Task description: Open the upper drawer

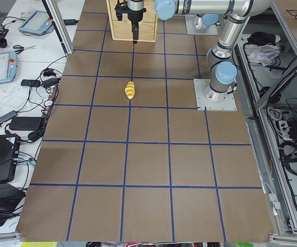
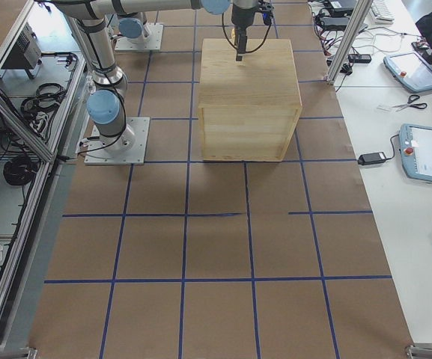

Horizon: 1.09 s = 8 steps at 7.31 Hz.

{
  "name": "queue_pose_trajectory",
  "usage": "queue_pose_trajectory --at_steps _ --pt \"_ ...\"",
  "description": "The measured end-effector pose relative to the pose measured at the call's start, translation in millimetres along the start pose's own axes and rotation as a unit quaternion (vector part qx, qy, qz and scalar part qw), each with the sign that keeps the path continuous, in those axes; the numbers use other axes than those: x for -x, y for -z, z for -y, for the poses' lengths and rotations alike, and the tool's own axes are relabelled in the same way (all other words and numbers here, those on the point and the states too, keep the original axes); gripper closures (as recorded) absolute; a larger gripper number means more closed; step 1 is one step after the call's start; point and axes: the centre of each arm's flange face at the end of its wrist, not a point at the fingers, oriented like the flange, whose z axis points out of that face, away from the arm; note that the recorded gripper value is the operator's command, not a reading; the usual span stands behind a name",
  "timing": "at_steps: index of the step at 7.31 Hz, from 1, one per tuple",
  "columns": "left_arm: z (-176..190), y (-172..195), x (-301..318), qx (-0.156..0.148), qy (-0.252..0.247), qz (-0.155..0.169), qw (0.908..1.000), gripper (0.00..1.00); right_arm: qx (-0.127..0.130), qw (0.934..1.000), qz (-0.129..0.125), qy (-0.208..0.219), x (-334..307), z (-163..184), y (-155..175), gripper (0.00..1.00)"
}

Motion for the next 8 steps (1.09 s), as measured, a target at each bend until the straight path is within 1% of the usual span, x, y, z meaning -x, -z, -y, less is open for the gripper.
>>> queue_pose_trajectory --at_steps 1,2,4,6,8 --pt "1 2 -15 -0.012 -0.003 -0.018 0.9998 0.00 0.000 1.0000 0.000 0.000 0 0 0 0.00" --pt "-1 2 -39 -0.022 0.004 -0.040 0.9989 0.00 0.000 1.0000 0.000 0.000 0 0 0 0.00" --pt "-4 -7 -86 -0.028 0.036 -0.087 0.9952 0.00 0.000 1.0000 0.000 0.000 0 0 0 0.00" --pt "-7 -26 -129 -0.026 0.026 -0.109 0.9933 0.00 0.000 1.0000 0.000 0.000 0 0 0 0.00" --pt "-9 -56 -167 -0.013 -0.003 -0.121 0.9925 0.00 0.000 1.0000 0.000 0.000 0 0 0 0.00"
